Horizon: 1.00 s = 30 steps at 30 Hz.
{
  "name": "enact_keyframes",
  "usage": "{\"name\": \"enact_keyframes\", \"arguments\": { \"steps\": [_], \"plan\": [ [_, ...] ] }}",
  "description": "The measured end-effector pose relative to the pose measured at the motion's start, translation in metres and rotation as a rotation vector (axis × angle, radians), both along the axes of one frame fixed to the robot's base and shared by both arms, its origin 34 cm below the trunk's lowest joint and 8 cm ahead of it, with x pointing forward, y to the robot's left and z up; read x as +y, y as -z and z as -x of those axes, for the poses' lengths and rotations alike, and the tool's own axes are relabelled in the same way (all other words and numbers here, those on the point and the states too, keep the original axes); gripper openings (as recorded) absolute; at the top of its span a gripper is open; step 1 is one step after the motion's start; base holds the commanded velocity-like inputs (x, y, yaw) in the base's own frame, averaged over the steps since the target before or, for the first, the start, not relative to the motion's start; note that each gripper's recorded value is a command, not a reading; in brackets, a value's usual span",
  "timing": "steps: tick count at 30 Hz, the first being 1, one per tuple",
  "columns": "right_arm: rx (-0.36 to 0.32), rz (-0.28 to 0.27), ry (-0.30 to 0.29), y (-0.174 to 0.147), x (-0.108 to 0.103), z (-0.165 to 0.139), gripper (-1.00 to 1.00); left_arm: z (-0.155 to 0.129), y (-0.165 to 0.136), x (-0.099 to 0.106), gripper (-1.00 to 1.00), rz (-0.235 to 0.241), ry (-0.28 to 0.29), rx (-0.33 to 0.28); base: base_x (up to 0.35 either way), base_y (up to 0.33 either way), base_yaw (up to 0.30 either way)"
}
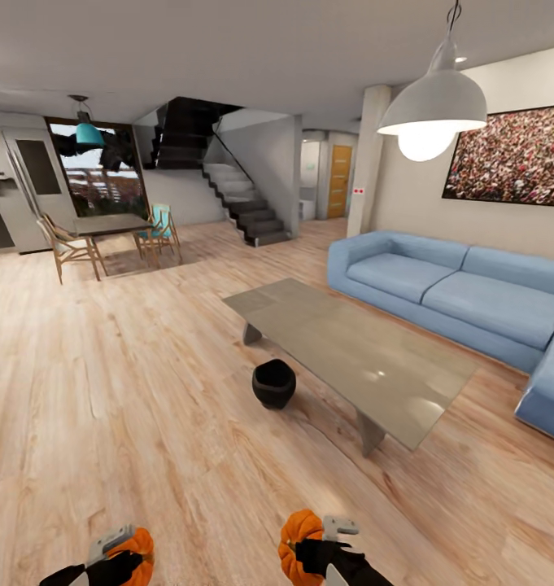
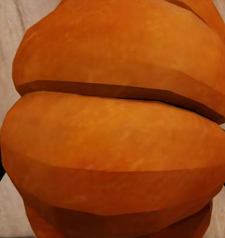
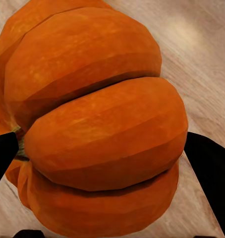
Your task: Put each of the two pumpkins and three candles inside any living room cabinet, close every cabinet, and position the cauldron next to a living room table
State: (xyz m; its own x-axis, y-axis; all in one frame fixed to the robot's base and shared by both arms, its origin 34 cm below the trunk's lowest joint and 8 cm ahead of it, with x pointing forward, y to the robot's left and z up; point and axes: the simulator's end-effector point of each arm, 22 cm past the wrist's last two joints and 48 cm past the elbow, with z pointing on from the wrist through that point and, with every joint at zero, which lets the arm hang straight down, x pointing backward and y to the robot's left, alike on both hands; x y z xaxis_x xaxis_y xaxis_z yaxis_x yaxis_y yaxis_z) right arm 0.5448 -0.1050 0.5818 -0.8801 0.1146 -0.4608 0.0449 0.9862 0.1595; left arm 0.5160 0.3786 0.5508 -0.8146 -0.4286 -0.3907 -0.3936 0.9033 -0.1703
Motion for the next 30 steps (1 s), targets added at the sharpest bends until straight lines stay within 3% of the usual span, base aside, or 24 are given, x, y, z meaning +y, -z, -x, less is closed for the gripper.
{"name": "enact_keyframes", "arguments": {
  "steps": [8, 21, 30],
  "plan": [
    [-0.054, -0.005, 0.024, -0.0041, -0.0015, -0.0099, -1.00, 0.0021, 0.0023, -0.0003, -1.00, 0.001, -0.001, 0.006, 0.000, 0.000, 0.255],
    [-0.049, -0.005, 0.025, -0.0009, -0.0013, -0.0082, -1.00, 0.0055, 0.0058, 0.0000, -1.00, -0.001, -0.001, 0.016, 0.002, 0.000, 0.255],
    [-0.045, -0.004, 0.026, 0.0013, -0.0019, -0.0072, -1.00, 0.0073, 0.0080, -0.0001, -1.00, 0.001, -0.002, 0.023, 0.203, 0.000, 0.255]
  ]
}}
